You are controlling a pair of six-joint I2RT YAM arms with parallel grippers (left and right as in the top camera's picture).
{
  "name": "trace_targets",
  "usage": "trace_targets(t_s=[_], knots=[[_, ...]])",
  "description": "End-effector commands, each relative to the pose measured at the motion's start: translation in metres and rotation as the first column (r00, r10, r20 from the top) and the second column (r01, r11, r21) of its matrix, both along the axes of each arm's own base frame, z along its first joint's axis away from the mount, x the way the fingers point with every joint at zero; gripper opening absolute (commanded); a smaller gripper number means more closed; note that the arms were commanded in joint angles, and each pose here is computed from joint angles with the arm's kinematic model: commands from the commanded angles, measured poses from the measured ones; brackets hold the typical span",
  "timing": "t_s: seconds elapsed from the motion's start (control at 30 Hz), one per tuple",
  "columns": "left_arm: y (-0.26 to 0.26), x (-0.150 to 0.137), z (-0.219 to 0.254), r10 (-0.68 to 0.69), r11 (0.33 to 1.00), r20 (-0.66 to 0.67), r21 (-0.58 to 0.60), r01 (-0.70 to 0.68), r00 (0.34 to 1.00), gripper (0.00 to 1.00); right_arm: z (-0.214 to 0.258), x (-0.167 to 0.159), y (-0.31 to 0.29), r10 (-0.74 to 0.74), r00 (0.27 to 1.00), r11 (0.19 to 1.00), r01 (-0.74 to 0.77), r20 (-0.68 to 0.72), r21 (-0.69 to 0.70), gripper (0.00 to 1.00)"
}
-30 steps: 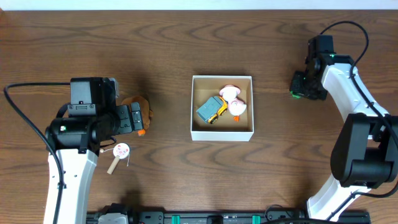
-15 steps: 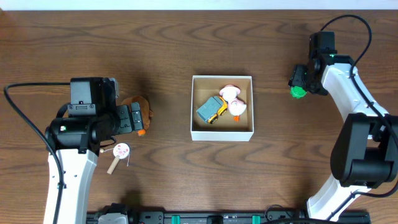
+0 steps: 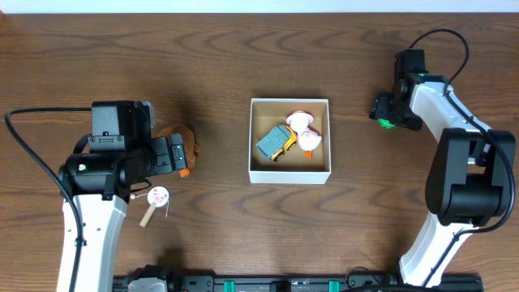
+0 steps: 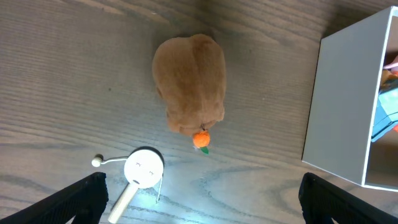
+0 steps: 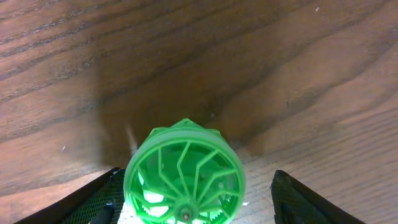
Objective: Pack container
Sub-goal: 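Grasp the green round cap with the right gripper and lift it, then place the green cap into the box on the duck and release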
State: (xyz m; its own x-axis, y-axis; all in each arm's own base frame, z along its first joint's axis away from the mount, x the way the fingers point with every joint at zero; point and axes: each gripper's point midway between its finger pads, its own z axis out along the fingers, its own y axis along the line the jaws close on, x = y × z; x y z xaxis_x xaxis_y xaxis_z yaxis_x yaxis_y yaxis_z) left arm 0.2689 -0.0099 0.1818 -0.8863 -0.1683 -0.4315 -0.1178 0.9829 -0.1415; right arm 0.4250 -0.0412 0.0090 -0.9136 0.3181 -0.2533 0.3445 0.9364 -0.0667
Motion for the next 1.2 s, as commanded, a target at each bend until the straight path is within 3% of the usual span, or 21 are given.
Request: trace_targets(t_s=[0.0, 0.13, 0.43, 0.63, 0.77, 0.9, 1.0, 1.1, 1.17], knots=[[-0.001, 0.003, 0.006, -0.005, 1.000, 0.013, -0.008, 0.005, 1.000, 0.98, -0.005, 0.002, 0.001, 0.002, 1.000, 1.000, -0.003, -0.007, -0.009, 0.77], [-0.001, 0.003, 0.006, -0.005, 1.000, 0.013, -0.008, 0.005, 1.000, 0.98, -0.006, 0.001, 0.001, 0.002, 1.000, 1.000, -0.002, -0.009, -0.009, 0.74], [-0.001, 0.003, 0.006, -0.005, 1.000, 0.013, -0.008, 0.005, 1.000, 0.98, -0.006, 0.001, 0.001, 0.002, 1.000, 1.000, -0.002, -0.013, -0.008, 0.52], [-0.001, 0.003, 0.006, -0.005, 1.000, 0.013, -0.008, 0.005, 1.000, 0.98, -0.006, 0.001, 0.002, 0.004, 1.000, 1.000, -0.004, -0.013, -0.007, 0.42], [-0.001, 0.003, 0.006, -0.005, 1.000, 0.013, -0.008, 0.005, 1.000, 0.98, -0.006, 0.000, 0.003, 0.006, 1.000, 1.000, -0.006, -0.017, -0.002, 0.24], [-0.001, 0.003, 0.005, -0.005, 1.000, 0.012, -0.008, 0.005, 1.000, 0.98, -0.002, 0.001, 0.008, 0.022, 1.000, 1.000, -0.021, -0.010, 0.016, 0.17], [-0.001, 0.003, 0.005, -0.005, 1.000, 0.012, -0.008, 0.005, 1.000, 0.98, 0.017, 0.001, 0.015, 0.045, 0.999, 0.999, -0.045, 0.005, 0.013, 0.12], [-0.001, 0.003, 0.006, -0.005, 1.000, 0.013, -0.008, 0.005, 1.000, 0.98, 0.057, 0.006, 0.032, 0.117, 0.992, 0.993, -0.117, 0.057, -0.001, 0.02], [-0.001, 0.003, 0.005, -0.005, 1.000, 0.012, -0.008, 0.005, 1.000, 0.98, 0.088, 0.007, 0.046, 0.164, 0.981, 0.986, -0.164, 0.099, -0.010, 0.01]])
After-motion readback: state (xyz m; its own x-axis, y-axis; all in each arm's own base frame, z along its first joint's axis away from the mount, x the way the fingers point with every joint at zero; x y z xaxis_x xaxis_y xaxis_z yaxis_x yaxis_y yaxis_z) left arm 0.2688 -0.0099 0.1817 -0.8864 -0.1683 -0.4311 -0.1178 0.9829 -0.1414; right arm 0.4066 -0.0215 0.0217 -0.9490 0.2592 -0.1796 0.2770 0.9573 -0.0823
